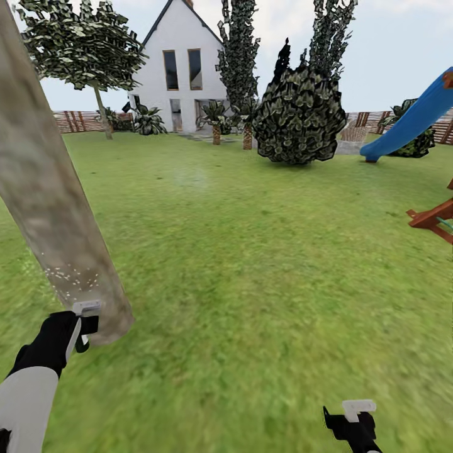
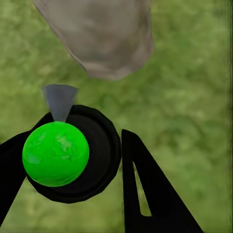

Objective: In the garden, pick up the pesticide atomizer on the floor and spray pesticide onto both trees until each tree trunk is fully covered.

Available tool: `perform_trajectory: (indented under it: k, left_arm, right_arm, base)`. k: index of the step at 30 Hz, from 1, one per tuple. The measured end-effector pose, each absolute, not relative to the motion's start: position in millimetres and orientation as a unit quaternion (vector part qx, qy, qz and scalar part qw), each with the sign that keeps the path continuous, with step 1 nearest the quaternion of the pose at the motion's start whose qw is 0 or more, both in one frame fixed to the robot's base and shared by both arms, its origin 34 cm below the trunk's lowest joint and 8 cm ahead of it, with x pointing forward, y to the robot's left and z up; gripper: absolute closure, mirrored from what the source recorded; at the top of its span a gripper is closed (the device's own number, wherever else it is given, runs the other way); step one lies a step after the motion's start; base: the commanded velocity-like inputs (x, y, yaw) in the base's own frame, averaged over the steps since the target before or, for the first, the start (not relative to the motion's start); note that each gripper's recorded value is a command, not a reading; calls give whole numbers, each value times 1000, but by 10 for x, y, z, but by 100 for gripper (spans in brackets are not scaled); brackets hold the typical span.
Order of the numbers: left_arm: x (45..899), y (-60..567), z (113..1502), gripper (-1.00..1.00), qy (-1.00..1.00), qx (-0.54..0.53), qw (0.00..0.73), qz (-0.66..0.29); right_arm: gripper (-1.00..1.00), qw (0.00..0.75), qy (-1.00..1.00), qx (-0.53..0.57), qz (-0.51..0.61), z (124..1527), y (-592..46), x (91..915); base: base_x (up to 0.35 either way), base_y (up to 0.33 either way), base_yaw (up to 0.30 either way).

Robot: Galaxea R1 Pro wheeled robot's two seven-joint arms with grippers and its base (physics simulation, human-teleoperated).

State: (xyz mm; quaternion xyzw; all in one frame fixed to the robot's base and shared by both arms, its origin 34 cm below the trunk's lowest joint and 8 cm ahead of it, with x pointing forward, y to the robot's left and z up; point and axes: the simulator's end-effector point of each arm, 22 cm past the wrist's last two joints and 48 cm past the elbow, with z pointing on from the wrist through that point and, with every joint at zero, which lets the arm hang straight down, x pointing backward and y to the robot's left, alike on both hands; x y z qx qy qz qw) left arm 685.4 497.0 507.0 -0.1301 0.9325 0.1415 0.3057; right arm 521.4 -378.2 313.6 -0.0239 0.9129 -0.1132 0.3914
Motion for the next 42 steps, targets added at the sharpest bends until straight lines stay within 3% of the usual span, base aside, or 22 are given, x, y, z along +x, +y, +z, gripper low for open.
perform_trajectory:
  k: [5, 19, 24, 28, 36, 42]
  left_arm:
    - [6852, 4972, 5069, 100, 932, -132, 306, 141]
    - [6871, 5026, 5125, 100, 931, -133, 308, 143]
    - [7071, 5122, 5601, 100, 913, -132, 352, 159]
    - [7163, 5027, 5966, 100, 918, -155, 337, 139]
    - [7365, 4909, 6425, 100, 904, -119, 378, 164]
    - [7250, 4873, 6272, 100, 918, -126, 343, 154]
  right_arm:
    - [-100, 391, 913, -24, -113, 3136, -3782, 5214]
    - [-100, 391, 913, -24, -113, 3136, -3778, 5215]
    - [-100, 392, 913, -24, -112, 3136, -3772, 5215]
    - [-100, 392, 913, -24, -112, 3136, -3772, 5215]
    - [-100, 391, 913, -23, -113, 3136, -3784, 5214]
    - [-100, 392, 913, -23, -114, 3140, -3787, 5219]
  base:
    - [112, -269, 32]
    - [91, -268, 267]
    - [-28, -44, 276]
    - [0, -1, 234]
    - [141, -32, 15]
    - [292, -127, 0]
